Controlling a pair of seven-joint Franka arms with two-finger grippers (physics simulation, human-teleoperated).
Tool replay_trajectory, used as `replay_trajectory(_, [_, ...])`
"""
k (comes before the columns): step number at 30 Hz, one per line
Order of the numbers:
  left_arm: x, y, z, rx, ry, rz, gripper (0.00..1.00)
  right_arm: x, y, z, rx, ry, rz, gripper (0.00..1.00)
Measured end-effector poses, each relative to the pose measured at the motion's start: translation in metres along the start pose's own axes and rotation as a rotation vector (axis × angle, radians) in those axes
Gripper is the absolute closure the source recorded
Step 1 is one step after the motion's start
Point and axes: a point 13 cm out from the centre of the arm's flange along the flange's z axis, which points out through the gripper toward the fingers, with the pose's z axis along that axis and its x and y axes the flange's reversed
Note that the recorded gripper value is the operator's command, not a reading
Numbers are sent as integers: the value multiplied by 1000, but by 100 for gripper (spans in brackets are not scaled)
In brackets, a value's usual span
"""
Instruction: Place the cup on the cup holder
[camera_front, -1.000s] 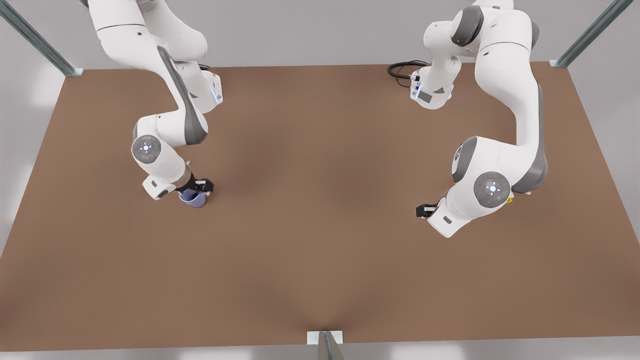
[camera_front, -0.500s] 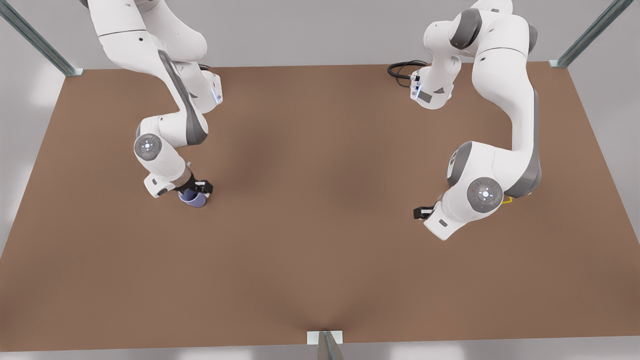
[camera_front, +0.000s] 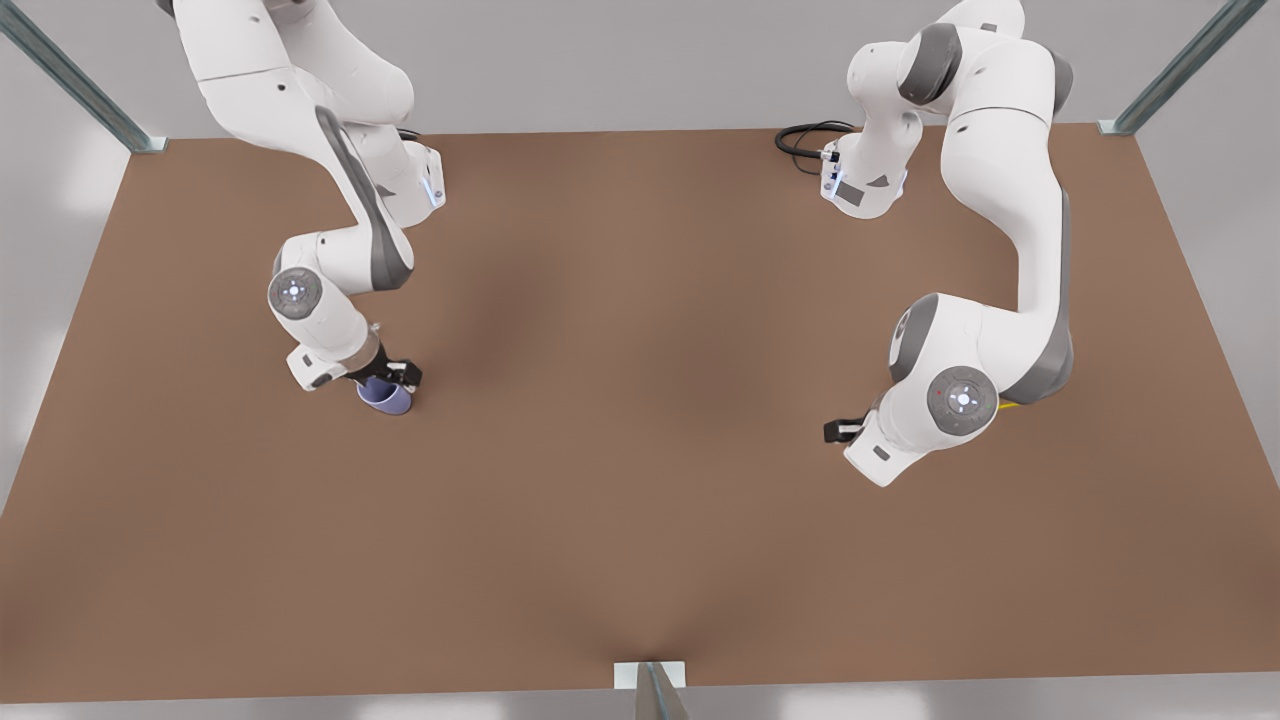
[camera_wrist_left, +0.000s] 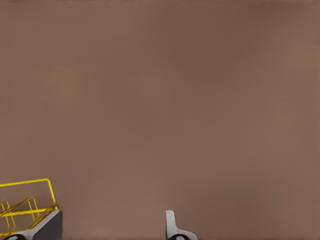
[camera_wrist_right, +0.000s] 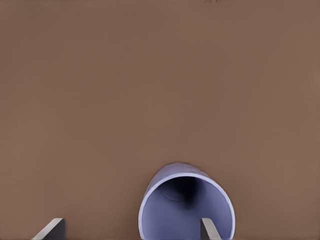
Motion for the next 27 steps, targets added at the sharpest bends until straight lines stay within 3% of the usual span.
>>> replay_trajectory(23, [-7,-1,13,2,-2,-6,0,14,0,62,-17,61,-33,0])
replay_trajectory(24, [-7,-1,13,2,-3,-6,0,15,1,64,-19,62,-35,27])
replay_trajectory(25, [-7,-1,14,2,-2,-6,0,15,1,65,-21,62,-36,75])
replay_trajectory(27, [-8,-1,15,2,-1,-6,0,15,2,68,-25,62,-39,79])
